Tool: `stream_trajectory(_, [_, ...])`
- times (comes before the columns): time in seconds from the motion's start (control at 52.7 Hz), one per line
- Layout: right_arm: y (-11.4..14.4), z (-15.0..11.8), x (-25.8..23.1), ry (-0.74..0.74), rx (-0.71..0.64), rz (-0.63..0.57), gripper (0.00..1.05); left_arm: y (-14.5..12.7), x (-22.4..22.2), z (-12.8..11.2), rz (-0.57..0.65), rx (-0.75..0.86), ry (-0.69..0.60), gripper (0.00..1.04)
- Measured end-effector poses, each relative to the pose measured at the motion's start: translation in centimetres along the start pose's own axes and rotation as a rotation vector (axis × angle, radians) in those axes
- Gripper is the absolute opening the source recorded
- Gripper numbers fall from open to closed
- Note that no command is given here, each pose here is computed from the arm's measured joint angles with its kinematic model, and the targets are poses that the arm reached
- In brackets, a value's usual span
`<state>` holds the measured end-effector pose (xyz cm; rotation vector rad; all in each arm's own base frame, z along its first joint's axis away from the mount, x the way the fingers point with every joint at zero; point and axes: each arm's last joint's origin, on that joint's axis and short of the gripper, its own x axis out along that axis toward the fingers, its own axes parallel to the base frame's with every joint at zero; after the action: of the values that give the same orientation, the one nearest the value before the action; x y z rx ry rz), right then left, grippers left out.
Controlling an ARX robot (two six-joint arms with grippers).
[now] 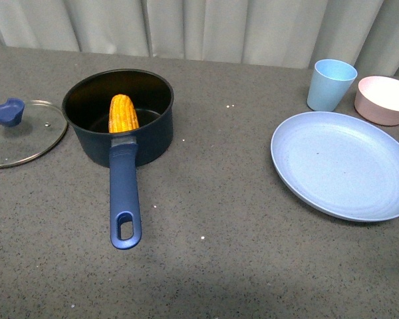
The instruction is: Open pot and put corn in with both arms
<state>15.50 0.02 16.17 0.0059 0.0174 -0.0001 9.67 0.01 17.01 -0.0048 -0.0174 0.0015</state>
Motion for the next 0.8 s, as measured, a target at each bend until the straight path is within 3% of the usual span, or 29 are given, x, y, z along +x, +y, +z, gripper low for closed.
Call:
stream_trajectory(0.057, [0.0, 0.0, -0.5, -0.002, -0.004, 0.000, 0.00, 0.0, 0.0, 0.0, 0.000, 0.000, 0.000, 0.98])
stream_trajectory(0.797, [0.0, 0.6, -3.5, -0.024, -0.003, 0.000, 0.01, 0.0, 0.0, 0.0, 0.000, 0.000, 0.000, 0.98])
